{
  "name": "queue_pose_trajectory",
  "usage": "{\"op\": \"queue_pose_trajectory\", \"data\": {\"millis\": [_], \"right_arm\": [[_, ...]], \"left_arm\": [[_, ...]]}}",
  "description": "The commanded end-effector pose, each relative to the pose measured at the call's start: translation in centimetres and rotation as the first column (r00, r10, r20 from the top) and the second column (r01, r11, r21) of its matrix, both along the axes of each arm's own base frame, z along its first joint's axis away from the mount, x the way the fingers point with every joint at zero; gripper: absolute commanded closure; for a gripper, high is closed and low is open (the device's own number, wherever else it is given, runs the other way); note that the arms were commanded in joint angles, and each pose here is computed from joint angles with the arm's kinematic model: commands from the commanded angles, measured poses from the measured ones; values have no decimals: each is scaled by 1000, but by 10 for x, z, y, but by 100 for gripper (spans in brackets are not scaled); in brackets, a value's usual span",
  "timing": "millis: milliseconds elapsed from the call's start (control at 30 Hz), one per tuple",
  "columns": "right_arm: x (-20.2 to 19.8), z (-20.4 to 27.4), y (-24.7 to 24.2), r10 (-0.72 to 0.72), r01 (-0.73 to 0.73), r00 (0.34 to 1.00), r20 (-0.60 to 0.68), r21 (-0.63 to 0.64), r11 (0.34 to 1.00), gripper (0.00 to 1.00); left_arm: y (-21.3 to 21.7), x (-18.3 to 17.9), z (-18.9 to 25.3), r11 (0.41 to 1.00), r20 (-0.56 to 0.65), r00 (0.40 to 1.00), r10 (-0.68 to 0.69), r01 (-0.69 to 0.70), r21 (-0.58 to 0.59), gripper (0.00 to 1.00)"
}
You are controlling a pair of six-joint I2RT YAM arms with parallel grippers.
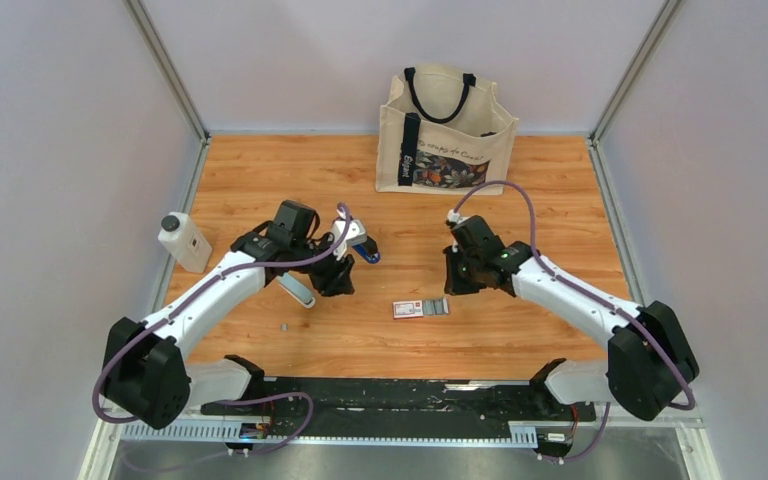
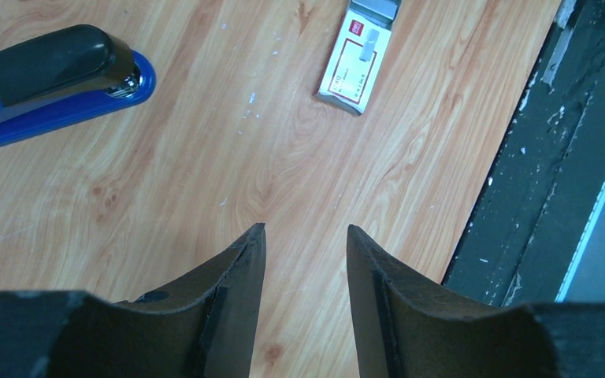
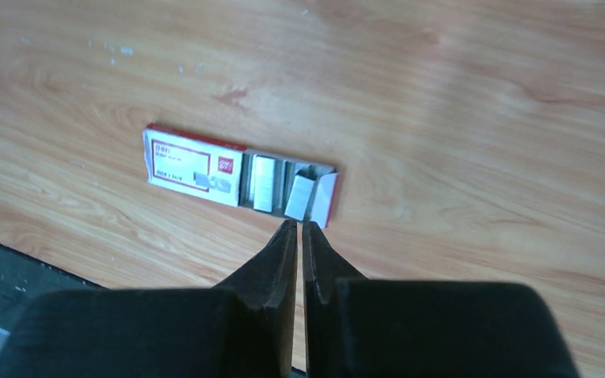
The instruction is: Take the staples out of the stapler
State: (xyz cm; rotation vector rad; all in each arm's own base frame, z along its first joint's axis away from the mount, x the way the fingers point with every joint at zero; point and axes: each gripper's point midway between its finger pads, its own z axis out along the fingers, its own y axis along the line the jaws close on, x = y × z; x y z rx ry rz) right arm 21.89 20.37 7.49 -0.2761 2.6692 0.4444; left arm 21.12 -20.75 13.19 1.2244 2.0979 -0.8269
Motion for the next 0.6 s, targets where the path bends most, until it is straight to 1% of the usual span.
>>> {"op": "queue_pose_trajectory", "data": {"millis": [0, 33, 100, 133, 267, 300, 333, 400, 433, 500, 567], "right_arm": [[14, 6, -21, -75, 74, 996, 42, 18, 997, 90], [8, -5, -25, -77, 77, 997, 15, 15, 997, 89], [10, -11, -22, -86, 86, 996, 2, 59, 995, 88], [3, -20, -22, -81, 83, 996, -33, 67, 994, 87], [4, -31, -15, -83, 90, 995, -63, 125, 988, 87], [4, -31, -14, -85, 93, 994, -66, 133, 987, 87], [3, -32, -12, -80, 90, 994, -76, 147, 985, 87], [3, -34, -10, -84, 96, 993, -78, 165, 982, 87], [4, -34, -9, -81, 94, 994, -79, 176, 980, 87], [2, -37, -9, -85, 100, 992, -91, 182, 978, 87], [3, -38, -9, -90, 106, 992, -93, 191, 976, 87]], "left_arm": [[-9, 2, -2, 997, 58, 996, -74, 72, 34, 49], [-13, -2, -7, 994, 58, 993, -99, 97, 51, 49], [-15, 0, -13, 990, 76, 990, -122, 115, 86, 49], [-19, -1, -20, 984, 76, 987, -144, 135, 113, 49], [-28, 0, -38, 968, 58, 980, -192, 180, 172, 49], [-31, -3, -46, 961, 38, 976, -212, 202, 188, 48], [-33, -2, -50, 956, 38, 974, -224, 212, 203, 46], [-40, -4, -60, 945, 19, 970, -241, 230, 231, 46], [-42, 1, -58, 941, 26, 971, -239, 225, 252, 47], [-49, -2, -61, 937, 26, 966, -256, 242, 250, 48], [-55, 1, -60, 937, 51, 963, -264, 244, 248, 48]]}}
